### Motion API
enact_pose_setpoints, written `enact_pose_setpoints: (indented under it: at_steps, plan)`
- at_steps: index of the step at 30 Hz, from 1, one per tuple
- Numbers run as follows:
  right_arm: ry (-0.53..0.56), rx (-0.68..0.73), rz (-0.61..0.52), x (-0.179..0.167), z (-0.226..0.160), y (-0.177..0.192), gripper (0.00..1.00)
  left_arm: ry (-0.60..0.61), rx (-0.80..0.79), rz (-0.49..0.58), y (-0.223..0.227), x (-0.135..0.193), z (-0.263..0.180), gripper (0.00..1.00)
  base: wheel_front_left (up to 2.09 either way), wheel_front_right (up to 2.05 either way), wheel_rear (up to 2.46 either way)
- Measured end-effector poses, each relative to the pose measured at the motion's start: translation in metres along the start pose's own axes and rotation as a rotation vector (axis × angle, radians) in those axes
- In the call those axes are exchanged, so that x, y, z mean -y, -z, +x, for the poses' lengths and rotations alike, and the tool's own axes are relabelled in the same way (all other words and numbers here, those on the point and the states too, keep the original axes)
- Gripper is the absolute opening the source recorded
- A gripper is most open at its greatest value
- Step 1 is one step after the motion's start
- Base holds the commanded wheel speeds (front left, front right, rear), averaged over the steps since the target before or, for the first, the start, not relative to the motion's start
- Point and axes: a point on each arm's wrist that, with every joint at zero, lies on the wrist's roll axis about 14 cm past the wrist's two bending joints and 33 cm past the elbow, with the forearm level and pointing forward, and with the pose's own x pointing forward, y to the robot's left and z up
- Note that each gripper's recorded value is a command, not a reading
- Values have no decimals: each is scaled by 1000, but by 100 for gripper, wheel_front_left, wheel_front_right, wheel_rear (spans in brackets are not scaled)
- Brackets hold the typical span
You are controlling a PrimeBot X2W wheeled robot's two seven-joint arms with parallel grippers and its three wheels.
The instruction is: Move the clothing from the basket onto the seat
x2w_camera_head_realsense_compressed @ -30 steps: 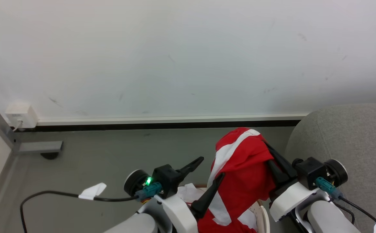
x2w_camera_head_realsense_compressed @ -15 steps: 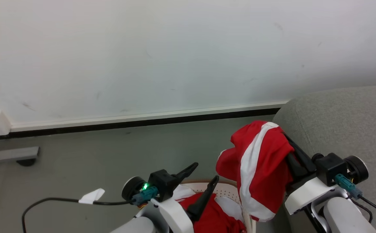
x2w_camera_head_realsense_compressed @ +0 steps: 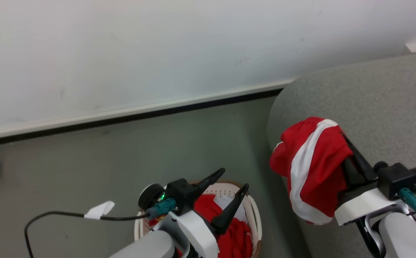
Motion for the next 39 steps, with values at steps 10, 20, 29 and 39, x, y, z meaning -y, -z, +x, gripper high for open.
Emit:
enact_pose_setpoints:
  at_steps: [10, 20, 29, 39]
  plan:
    - [177, 4, -9, 58, 48, -1, 0, 45, 7, -41, 19, -34, 26, 100, 0, 0, 0]
    - [358, -23, -127, 132, 136, -5, 0, -36, 8, -112, 62, -110, 34, 100, 0, 0, 0]
    - [611, -114, -171, 210, 148, 26, 0, -167, -15, -149, 100, -162, 10, 100, 0, 0, 0]
    - [805, -396, -226, 259, 54, 100, 0, -201, -33, -166, 109, -164, -4, 100, 0, 0, 0]
